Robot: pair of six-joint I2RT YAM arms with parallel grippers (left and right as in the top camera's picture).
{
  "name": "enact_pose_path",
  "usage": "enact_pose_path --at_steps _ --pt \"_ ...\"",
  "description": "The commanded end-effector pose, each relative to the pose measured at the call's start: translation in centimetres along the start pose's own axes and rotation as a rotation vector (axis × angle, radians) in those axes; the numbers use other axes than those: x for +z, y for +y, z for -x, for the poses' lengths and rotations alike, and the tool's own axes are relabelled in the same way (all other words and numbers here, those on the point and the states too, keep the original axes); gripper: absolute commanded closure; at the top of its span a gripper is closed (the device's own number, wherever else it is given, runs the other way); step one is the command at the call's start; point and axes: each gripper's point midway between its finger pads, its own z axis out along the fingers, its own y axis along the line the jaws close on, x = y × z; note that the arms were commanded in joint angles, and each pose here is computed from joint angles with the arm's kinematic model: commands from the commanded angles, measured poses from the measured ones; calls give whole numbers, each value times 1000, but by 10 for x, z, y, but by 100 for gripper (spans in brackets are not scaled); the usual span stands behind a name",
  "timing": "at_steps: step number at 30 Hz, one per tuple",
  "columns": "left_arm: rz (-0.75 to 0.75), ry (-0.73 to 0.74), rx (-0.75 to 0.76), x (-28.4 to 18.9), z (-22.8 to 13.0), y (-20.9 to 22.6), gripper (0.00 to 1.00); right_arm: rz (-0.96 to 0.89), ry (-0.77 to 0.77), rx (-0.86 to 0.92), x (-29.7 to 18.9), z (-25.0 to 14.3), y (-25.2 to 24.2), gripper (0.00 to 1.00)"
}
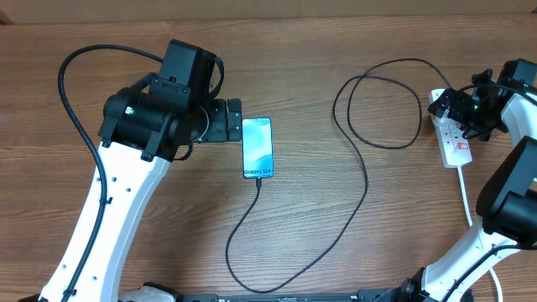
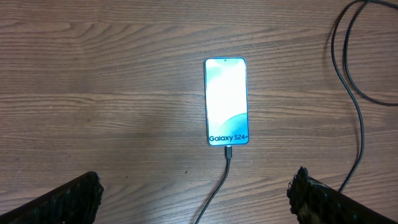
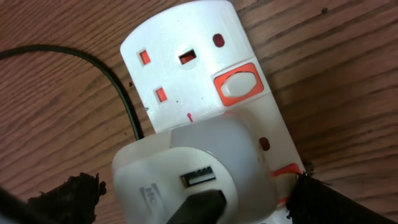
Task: Plug charger to phone and switch on socket
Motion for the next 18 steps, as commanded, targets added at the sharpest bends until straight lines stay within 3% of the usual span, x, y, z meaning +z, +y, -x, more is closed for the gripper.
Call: enact_pose_path --at_steps 1,18 --pt "11 -5 18 1 2 1 1 19 -4 -28 7 2 3 0" --pt "11 -5 18 1 2 1 0 61 22 -35 7 -4 10 0"
